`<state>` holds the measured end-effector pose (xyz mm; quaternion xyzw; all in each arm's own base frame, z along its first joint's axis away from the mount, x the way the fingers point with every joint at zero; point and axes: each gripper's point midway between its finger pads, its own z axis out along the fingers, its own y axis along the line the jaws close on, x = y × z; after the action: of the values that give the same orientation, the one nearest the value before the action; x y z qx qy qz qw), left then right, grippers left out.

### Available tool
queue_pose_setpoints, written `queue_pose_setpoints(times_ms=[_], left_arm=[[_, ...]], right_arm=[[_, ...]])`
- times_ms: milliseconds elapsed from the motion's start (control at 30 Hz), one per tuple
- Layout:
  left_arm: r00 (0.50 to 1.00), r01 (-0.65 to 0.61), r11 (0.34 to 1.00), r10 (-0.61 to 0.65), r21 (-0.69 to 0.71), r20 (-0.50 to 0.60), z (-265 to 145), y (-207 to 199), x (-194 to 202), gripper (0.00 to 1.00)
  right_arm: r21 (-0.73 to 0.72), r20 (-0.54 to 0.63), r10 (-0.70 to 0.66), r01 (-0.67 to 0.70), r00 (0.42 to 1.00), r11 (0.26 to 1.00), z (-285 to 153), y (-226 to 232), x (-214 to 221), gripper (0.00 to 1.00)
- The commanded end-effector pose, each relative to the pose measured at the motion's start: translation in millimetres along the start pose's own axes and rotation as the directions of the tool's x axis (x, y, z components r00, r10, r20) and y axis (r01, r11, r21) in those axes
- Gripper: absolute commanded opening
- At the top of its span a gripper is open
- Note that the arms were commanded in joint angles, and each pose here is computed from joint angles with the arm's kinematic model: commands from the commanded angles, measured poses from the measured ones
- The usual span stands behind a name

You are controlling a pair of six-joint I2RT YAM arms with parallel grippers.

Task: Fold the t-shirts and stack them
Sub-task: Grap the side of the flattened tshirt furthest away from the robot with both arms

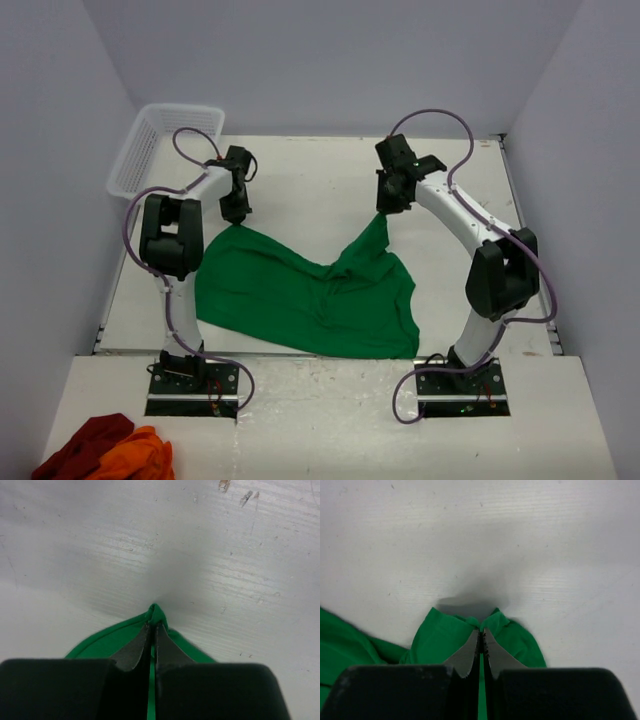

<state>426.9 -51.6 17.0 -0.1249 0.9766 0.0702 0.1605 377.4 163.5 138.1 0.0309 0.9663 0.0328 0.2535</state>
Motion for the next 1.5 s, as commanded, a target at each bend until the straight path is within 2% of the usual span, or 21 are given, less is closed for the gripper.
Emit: queue_pose_setpoints(times_ms=[0,300,567,833,1167,1467], left_arm=[[0.999,0.022,0.999,-0.022,-0.035,0.024,-16,17,-8,0.00],[0.995,0.063,0.998,-0.060,-0.029,0.081,-36,23,-24,0.00],[0.987,0.089,0.996,-0.087,-0.005,0.134,-53,21,-46,0.00],[0.984,0.107,0.994,-0.105,-0.003,0.141,-54,26,-53,0.00],[0.982,0.136,0.991,-0.133,-0.014,0.132,-43,38,-58,0.00],[0.980,0.133,0.991,-0.134,0.021,0.149,-44,31,-72,0.00]], right_arm=[[-0.019,0.052,-0.009,0.010,0.999,1.000,-4,-2,-28,0.00],[-0.041,0.062,-0.027,0.030,0.998,0.999,5,-7,-52,0.00],[-0.026,0.074,0.030,-0.028,0.997,0.999,7,-26,-71,0.00],[-0.028,0.097,0.085,-0.083,0.992,0.996,0,-56,-92,0.00],[-0.037,0.074,0.116,-0.114,0.990,0.993,17,-79,-115,0.00],[-0.018,0.074,0.139,-0.138,0.987,0.990,25,-94,-127,0.00]])
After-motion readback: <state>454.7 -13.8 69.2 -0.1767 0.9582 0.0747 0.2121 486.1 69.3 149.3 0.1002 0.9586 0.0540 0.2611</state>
